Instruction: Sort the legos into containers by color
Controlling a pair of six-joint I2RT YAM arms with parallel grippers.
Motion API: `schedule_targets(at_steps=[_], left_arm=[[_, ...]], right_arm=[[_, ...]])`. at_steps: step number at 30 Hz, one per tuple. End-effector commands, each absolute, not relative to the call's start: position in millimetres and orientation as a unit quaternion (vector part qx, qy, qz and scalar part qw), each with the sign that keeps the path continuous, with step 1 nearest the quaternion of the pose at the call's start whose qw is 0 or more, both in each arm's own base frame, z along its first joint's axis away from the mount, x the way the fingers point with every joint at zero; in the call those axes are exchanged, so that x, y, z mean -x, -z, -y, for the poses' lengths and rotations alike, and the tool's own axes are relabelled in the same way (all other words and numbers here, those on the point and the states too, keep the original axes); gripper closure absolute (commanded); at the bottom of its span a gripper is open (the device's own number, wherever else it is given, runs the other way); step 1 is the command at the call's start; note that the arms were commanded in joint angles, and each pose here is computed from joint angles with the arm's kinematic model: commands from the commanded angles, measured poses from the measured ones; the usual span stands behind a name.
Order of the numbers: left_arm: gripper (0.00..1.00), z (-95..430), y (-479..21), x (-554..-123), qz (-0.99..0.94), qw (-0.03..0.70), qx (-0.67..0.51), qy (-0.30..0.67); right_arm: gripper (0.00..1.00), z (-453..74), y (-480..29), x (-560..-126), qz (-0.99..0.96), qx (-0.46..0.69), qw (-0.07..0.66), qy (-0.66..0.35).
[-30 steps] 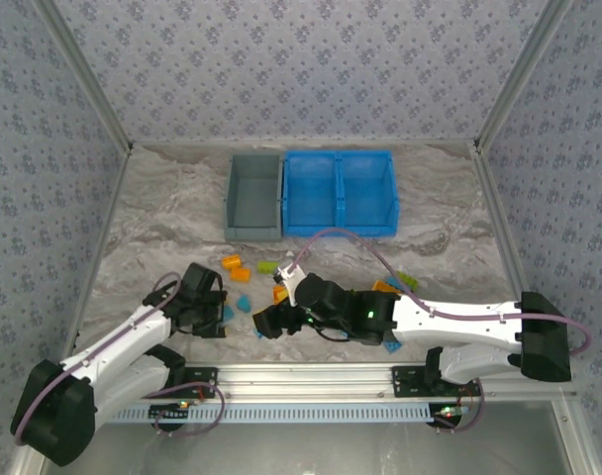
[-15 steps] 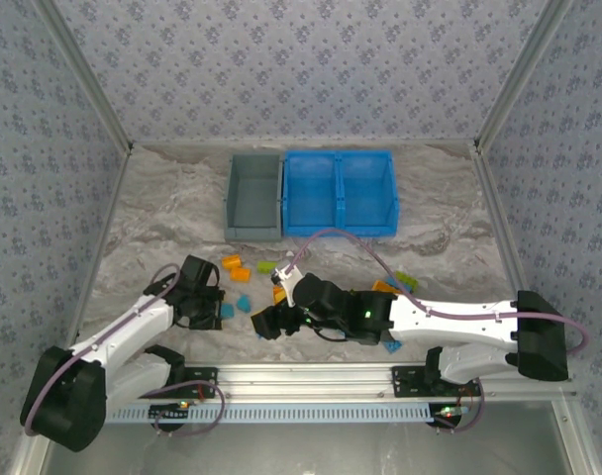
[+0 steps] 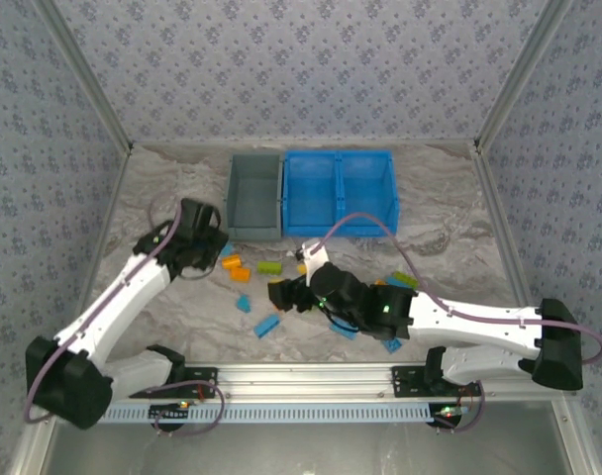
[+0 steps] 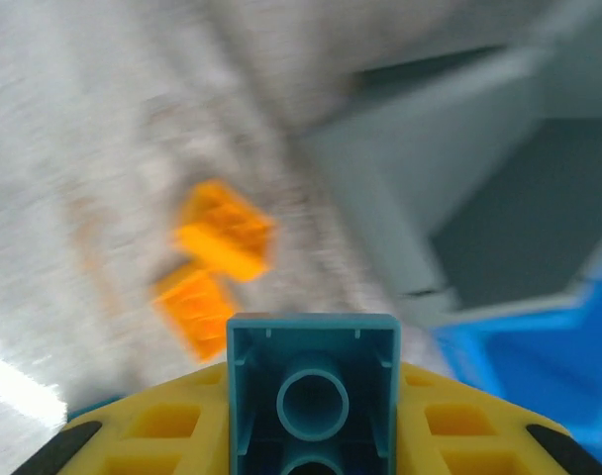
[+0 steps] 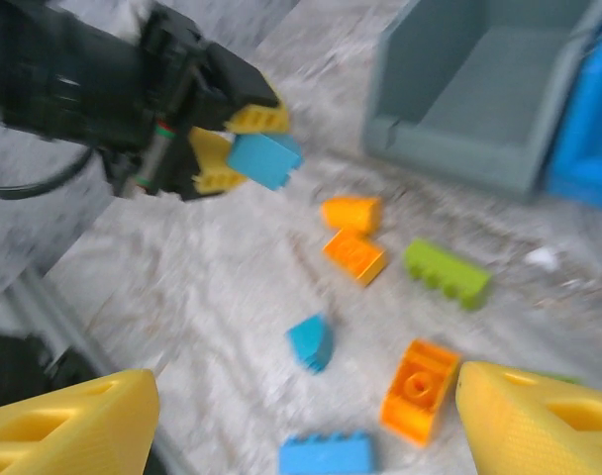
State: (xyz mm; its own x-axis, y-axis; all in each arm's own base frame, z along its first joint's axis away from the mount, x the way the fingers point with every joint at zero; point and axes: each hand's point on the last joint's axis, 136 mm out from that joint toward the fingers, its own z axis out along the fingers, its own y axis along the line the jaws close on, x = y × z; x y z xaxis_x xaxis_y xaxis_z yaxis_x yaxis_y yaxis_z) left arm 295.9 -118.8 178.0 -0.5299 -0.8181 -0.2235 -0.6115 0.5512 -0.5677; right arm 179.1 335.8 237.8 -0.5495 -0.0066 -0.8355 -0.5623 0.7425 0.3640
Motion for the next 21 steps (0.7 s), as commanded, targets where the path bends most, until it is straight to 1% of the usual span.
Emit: schedule_targets(at_steps=[1, 5, 7, 11, 17, 18, 19, 21], left_arm=[[0.71, 137, -191, -322, -0.911, 0.27, 0.27, 0.156], [0.69, 161, -182, -365, -0.939, 0.26, 0.201, 0.104], [0.69, 165, -174, -384, -0.946, 0.255, 0.186, 0.075], [0.68, 176, -152, -417, -0.955, 0.244, 0.162, 0.043], [0.64, 187, -100, -439, -0.971, 0.184, 0.153, 0.015], [0.62, 189, -94, -440, -0.972, 0.176, 0.153, 0.017], [0.57, 190, -91, -440, -0.973, 0.171, 0.153, 0.017], [0.4, 191, -91, -440, -0.974, 0.166, 0.153, 0.019]], right_arm=[[0.18, -311, -248, -205, -0.808, 0.123, 0.51, -0.27], [0.18, -300, -259, -222, -0.79, 0.103, 0.551, -0.25], [0.18, -297, -265, -228, -0.781, 0.101, 0.566, -0.244], [0.18, -292, -270, -236, -0.777, 0.092, 0.574, -0.241], [0.18, -284, -264, -237, -0.784, 0.084, 0.565, -0.242], [0.18, -282, -263, -237, -0.785, 0.082, 0.564, -0.241], [0.18, -280, -262, -236, -0.787, 0.081, 0.563, -0.239], [0.17, -273, -258, -235, -0.793, 0.079, 0.56, -0.229]])
